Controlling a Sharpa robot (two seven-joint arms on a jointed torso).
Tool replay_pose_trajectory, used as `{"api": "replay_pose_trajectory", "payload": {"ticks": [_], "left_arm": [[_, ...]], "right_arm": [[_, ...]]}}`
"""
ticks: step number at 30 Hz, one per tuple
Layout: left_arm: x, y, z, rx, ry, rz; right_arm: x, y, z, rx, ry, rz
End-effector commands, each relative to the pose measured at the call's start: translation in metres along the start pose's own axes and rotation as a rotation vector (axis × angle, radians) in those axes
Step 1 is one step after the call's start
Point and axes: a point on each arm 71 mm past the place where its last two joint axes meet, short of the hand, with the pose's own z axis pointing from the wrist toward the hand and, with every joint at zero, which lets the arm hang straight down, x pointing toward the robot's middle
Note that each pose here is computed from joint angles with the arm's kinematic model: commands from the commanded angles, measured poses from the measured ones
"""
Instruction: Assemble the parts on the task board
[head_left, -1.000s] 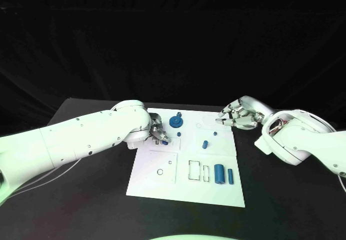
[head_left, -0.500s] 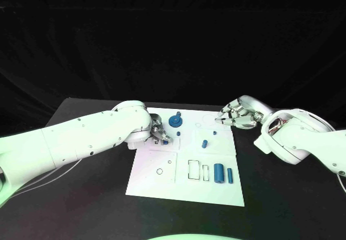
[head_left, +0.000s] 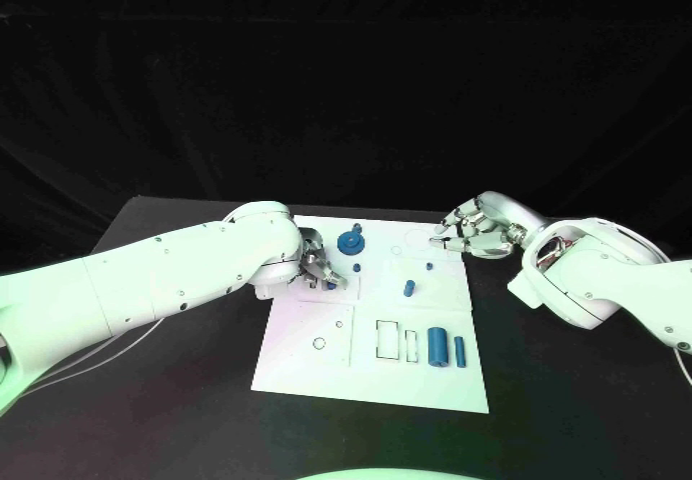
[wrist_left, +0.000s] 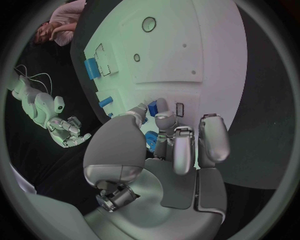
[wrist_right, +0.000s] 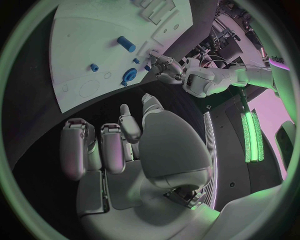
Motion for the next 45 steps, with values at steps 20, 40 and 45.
{"api": "replay_pose_trajectory", "payload": {"ticks": [20,40,45], "left_arm": [[-0.0041,0.0055,-0.0111,0.013,0.004,-0.017],[-0.0624,0.0190,-0.0288,0.013,-0.156,-0.073],[-0.0722,0.0217,-0.0265,0.003,-0.201,-0.077]], "right_arm": [[0.001,-0.001,0.000,-0.006,0.015,-0.010],[0.000,-0.001,0.000,-0.004,0.011,-0.010],[0.000,-0.001,0.000,-0.005,0.010,-0.010]]}}
